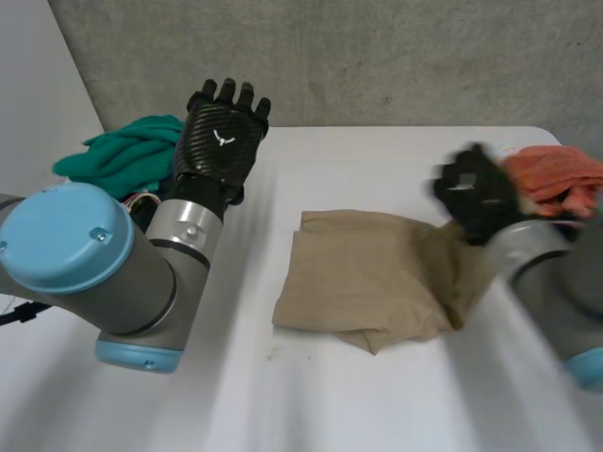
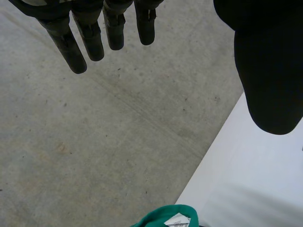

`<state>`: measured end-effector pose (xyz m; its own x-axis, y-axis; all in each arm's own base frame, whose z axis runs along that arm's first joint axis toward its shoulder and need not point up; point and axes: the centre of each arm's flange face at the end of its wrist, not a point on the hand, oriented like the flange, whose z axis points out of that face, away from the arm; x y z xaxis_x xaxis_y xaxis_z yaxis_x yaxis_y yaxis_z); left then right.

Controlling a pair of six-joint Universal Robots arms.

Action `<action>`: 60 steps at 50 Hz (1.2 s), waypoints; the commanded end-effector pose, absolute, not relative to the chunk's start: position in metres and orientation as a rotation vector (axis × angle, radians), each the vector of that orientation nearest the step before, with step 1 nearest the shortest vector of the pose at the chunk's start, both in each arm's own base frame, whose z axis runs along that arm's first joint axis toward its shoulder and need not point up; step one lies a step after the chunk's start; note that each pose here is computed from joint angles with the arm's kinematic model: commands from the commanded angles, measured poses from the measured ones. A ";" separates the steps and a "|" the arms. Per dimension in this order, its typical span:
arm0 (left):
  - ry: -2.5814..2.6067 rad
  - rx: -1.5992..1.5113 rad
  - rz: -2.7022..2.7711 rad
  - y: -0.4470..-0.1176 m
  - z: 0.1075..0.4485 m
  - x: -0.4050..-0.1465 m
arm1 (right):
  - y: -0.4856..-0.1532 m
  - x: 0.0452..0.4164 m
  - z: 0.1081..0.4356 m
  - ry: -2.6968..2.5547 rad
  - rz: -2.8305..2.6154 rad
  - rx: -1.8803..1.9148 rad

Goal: Fold the laundry.

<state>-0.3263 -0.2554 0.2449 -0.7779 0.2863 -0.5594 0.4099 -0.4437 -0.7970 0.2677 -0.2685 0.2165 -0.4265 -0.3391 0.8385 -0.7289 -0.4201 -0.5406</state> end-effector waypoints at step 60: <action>2.067 1.326 -2.351 -0.231 0.268 -0.375 | -0.264 0.264 0.213 -2.274 1.984 1.135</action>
<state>-0.3728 -0.2354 0.1979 -0.6869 0.6038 -0.4045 0.4568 -0.0742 -0.8865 0.2584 -0.2955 0.1863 -0.7557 -0.5801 0.3038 -0.4561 0.1333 -0.8799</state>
